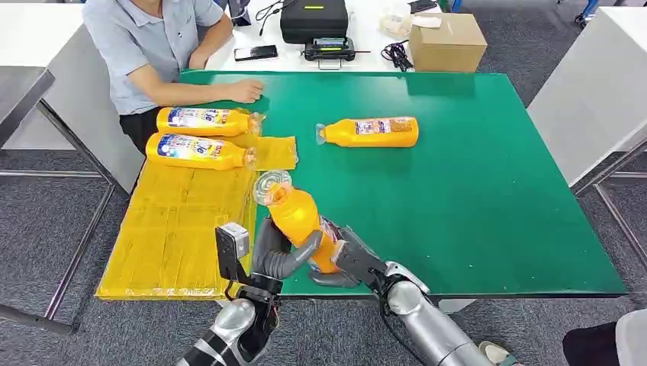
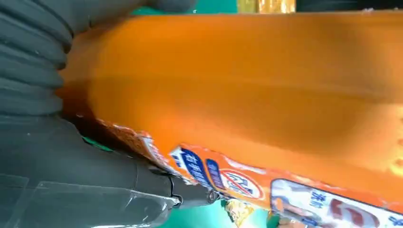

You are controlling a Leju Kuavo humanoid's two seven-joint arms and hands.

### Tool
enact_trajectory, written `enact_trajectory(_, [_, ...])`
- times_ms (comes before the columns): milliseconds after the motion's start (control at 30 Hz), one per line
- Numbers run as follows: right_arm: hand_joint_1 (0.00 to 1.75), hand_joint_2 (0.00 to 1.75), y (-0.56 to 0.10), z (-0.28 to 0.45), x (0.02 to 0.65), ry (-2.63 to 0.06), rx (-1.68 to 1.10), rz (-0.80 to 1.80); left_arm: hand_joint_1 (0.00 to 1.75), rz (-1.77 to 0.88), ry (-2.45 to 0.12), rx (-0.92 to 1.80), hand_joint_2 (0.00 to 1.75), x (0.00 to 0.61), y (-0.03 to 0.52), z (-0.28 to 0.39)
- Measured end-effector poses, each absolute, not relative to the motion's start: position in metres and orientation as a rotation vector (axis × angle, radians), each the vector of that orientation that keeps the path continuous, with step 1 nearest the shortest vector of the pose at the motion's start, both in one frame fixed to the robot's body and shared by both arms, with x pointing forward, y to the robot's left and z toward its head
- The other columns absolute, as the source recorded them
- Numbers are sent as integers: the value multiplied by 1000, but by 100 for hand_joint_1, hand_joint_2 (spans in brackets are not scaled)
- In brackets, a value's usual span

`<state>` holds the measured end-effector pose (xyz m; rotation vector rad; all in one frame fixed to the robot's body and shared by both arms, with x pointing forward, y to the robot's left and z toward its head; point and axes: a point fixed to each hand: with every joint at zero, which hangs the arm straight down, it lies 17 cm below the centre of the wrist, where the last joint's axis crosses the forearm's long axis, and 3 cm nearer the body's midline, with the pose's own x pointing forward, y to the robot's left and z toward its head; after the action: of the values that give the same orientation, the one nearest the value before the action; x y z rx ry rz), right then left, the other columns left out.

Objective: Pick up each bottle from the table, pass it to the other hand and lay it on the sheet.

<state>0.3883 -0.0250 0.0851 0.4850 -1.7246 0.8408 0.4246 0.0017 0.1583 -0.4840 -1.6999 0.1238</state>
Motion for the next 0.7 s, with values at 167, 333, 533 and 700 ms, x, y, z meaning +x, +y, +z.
enact_trajectory(167, [0, 175, -25, 84, 392, -1728, 445, 840, 175, 119, -1702, -490, 175, 424, 1, 159])
enact_trajectory(333, [0, 175, -26, 84, 386, -1734, 470, 772, 175, 123, -1699, -505, 175, 424, 3, 160])
enact_trajectory(533, [0, 175, -25, 84, 371, -1745, 489, 729, 175, 102, -1727, -474, 175, 420, 9, 161])
enact_trajectory(700, [0, 175, -46, 74, 363, -1774, 382, 690, 175, -28, -1940, -119, 175, 426, 48, 178])
